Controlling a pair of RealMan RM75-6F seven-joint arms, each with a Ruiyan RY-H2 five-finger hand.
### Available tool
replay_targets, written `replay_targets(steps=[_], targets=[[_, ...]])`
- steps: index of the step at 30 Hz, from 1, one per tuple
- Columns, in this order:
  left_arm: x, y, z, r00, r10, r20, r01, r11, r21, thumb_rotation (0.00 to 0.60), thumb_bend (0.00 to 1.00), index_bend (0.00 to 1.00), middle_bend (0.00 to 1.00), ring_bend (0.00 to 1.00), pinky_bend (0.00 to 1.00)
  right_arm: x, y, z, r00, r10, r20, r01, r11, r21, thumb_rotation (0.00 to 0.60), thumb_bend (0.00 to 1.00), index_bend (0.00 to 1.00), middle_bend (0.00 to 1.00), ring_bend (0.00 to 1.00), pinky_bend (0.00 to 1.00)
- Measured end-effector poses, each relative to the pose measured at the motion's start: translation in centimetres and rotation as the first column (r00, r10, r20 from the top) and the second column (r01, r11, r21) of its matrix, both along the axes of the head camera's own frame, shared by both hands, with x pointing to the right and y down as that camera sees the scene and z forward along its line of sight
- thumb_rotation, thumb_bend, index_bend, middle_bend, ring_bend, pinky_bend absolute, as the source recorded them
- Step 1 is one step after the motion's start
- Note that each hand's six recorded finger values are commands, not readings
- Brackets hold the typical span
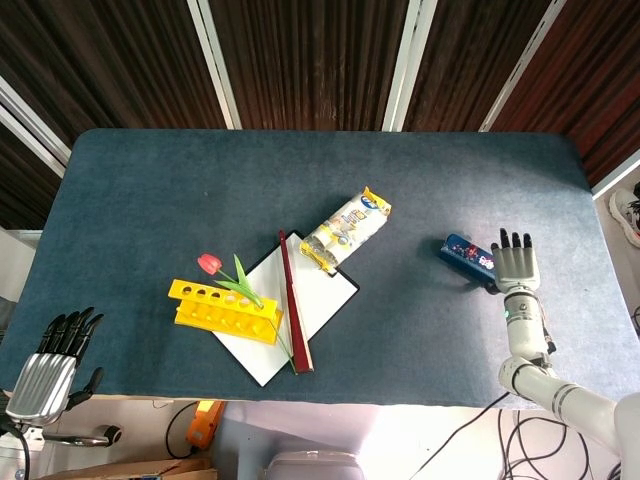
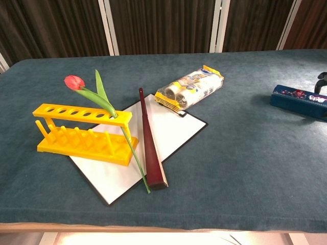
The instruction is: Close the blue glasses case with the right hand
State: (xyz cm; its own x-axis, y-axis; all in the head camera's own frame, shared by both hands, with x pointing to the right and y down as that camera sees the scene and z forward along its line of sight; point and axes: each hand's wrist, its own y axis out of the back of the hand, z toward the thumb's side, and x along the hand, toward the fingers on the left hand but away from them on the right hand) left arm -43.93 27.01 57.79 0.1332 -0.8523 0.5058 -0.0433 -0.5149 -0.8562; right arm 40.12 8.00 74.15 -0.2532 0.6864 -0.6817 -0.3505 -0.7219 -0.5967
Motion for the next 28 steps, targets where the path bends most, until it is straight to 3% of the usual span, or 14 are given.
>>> replay_targets(steps=[2,7,11,16,21,25,28], targets=[[0.0,0.0,0.0,1.0,0.0,0.001,0.0,1.0,0.0,0.6,0.38,0.0,0.0,0.0,0.04,0.0,0.0,-0.1,1.0,-0.002,0.001,0.002,1.0,0.0,0.6,0.23,0.0,0.0,0.0,0.07],[-0.1,0.0,-0.1,1.0,-0.004,-0.003,0.004,1.0,0.005,0.6,0.38,0.0,0.0,0.0,0.04,-0.3,0.2,-1.0,1.0,-0.019,0.02,0.019,1.0,0.014,0.6,0.22,0.0,0.0,0.0,0.06],[-0.3,-0.1,-0.4,1.0,-0.011,-0.006,0.011,1.0,0.014,0.6,0.38,0.0,0.0,0.0,0.04,-0.3,1.0,-2.9,0.998,-0.031,0.051,0.028,0.998,0.064,0.6,0.22,0.0,0.0,0.0,0.05],[-0.4,-0.1,-0.8,1.0,-0.013,-0.013,0.013,0.999,0.029,0.6,0.38,0.0,0.0,0.0,0.04,1.6,4.3,-7.2,0.996,-0.053,0.071,0.038,0.98,0.198,0.6,0.22,0.0,0.0,0.0,0.02],[-0.4,-0.1,-0.8,1.0,-0.015,-0.016,0.015,0.999,0.031,0.6,0.39,0.0,0.0,0.0,0.04,4.4,9.9,-12.6,0.99,-0.058,0.13,0.008,0.936,0.351,0.6,0.22,0.0,0.0,0.0,0.0],[-0.4,-0.2,-0.8,1.0,-0.016,-0.019,0.017,0.999,0.035,0.6,0.39,0.0,0.0,0.0,0.04,5.7,12.2,-15.3,0.975,-0.037,0.217,-0.056,0.913,0.405,0.6,0.22,0.0,0.0,0.0,0.0],[-0.4,-0.2,-0.7,1.0,-0.016,-0.012,0.016,0.999,0.032,0.6,0.39,0.0,0.0,0.0,0.04,6.2,13.3,-16.8,0.973,-0.047,0.226,-0.057,0.899,0.433,0.6,0.22,0.0,0.0,0.0,0.0]])
